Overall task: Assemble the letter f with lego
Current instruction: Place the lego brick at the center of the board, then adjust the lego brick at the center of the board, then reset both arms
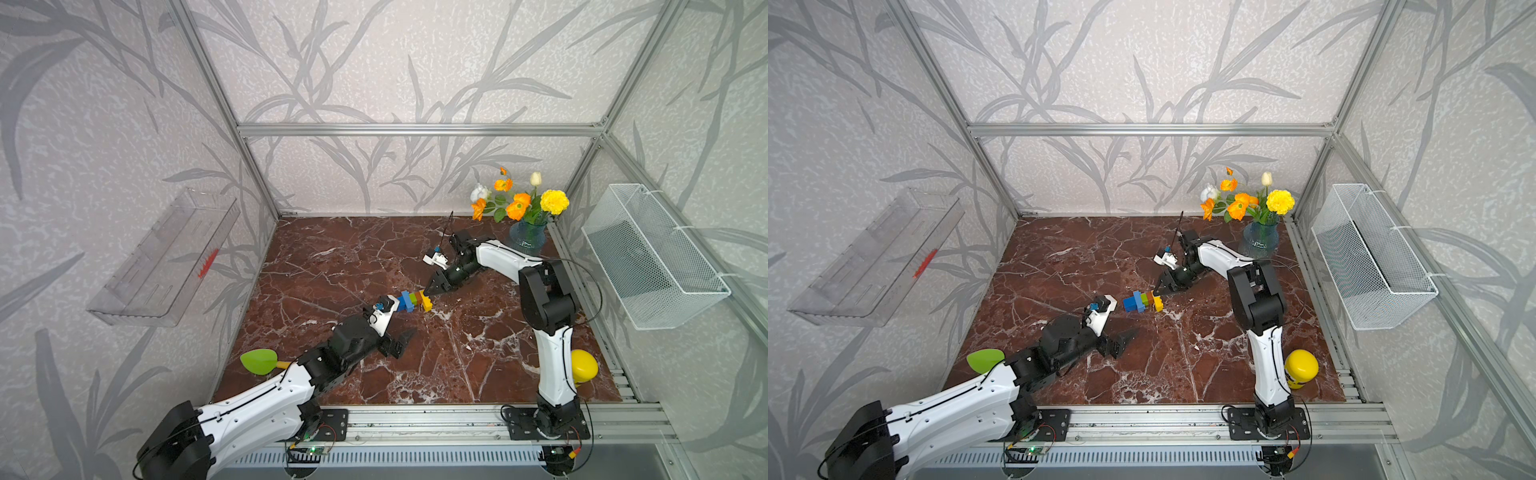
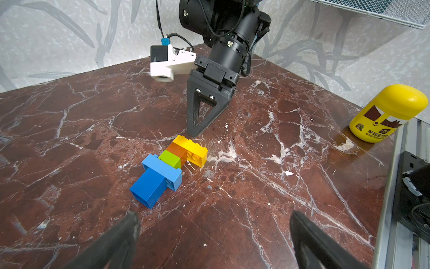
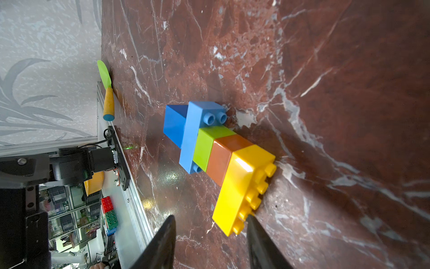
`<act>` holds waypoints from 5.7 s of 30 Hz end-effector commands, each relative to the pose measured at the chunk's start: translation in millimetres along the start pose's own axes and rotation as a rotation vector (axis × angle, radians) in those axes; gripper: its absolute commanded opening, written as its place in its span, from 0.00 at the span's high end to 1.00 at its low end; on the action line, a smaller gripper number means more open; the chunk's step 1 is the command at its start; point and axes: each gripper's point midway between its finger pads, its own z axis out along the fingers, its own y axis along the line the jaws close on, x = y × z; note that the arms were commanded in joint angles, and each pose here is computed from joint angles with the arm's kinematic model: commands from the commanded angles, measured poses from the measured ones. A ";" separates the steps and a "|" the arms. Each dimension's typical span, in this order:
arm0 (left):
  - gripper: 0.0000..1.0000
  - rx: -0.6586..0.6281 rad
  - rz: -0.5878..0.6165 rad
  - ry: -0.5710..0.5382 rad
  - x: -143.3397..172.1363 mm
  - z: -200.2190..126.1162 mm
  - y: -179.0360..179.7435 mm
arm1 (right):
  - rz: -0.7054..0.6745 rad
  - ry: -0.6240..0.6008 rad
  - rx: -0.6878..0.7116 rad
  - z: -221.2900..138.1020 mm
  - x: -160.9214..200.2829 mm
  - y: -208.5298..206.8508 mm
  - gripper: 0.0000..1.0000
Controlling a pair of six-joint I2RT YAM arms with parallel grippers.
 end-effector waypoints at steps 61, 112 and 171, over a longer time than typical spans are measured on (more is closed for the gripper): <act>0.01 -0.007 0.016 0.001 -10.6 -1.7 -0.4 | -0.214 -0.193 0.571 36.7 3.7 -25.2 0.93; 0.01 -0.667 0.056 -0.140 -151.5 -56.9 150.7 | -0.167 -0.765 0.829 -217.1 17.2 7.0 0.04; 0.00 -0.892 -0.227 -0.017 51.6 -43.9 317.3 | -0.190 -1.036 1.055 -202.8 63.2 -137.2 0.01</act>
